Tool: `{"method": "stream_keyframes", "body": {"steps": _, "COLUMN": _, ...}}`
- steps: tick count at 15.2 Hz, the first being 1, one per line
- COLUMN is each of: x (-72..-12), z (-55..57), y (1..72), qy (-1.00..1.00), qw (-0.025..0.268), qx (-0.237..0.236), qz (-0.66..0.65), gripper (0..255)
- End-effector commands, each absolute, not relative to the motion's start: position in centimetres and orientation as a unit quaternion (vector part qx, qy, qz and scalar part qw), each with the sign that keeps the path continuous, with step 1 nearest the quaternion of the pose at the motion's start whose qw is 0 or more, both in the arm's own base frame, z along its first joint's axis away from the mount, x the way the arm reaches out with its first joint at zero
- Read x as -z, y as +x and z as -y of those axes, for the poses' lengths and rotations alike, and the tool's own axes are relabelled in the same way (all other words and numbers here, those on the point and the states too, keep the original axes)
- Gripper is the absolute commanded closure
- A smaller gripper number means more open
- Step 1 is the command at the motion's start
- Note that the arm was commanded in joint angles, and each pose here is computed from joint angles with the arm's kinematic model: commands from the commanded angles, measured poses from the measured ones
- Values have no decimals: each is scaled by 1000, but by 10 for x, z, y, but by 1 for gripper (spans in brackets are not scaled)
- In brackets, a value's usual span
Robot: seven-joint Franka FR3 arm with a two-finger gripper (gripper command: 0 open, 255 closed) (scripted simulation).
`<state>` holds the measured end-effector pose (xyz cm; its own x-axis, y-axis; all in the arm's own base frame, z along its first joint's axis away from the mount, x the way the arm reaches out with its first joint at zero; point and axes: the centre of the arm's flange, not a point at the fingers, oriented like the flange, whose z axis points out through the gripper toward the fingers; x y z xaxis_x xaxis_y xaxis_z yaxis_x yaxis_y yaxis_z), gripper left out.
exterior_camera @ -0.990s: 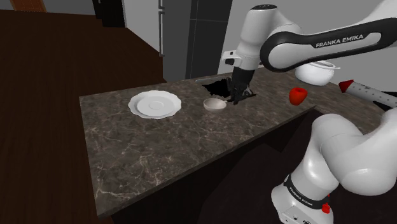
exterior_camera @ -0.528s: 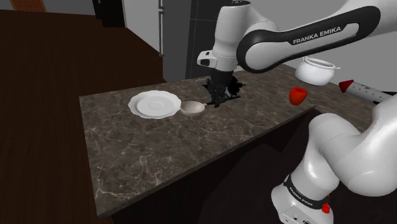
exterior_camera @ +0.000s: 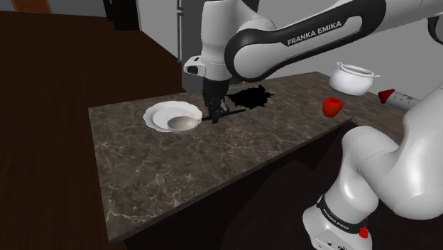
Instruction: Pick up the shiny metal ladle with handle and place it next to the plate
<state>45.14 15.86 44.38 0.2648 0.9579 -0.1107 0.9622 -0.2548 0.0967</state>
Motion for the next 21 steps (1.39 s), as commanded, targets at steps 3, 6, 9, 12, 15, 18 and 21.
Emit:
{"method": "stream_keyframes", "body": {"steps": 3, "x": -445, "z": -206, "y": 478, "qy": 792, "qw": 72, "qx": 15, "qz": -606, "gripper": 255}}
{"method": "stream_keyframes", "body": {"steps": 6, "x": -445, "z": -241, "y": 496, "qy": 792, "qw": 72, "qx": 15, "qz": -606, "gripper": 255}}
{"method": "stream_keyframes", "body": {"steps": 9, "x": -445, "z": -276, "y": 514, "qy": 792, "qw": 72, "qx": 15, "qz": -606, "gripper": 255}}
{"method": "stream_keyframes", "body": {"steps": 12, "x": -445, "z": -311, "y": 533, "qy": 792, "qw": 72, "qx": 15, "qz": -606, "gripper": 255}}
{"method": "stream_keyframes", "body": {"steps": 15, "x": -445, "z": -346, "y": 551, "qy": 792, "qw": 72, "qx": 15, "qz": -606, "gripper": 255}}
{"method": "stream_keyframes", "body": {"steps": 18, "x": -446, "z": -381, "y": 569, "qy": 792, "qw": 72, "qx": 15, "qz": -606, "gripper": 255}}
{"method": "stream_keyframes", "body": {"steps": 21, "x": -435, "z": -393, "y": 575, "qy": 792, "qw": 72, "qx": 15, "qz": -606, "gripper": 255}}
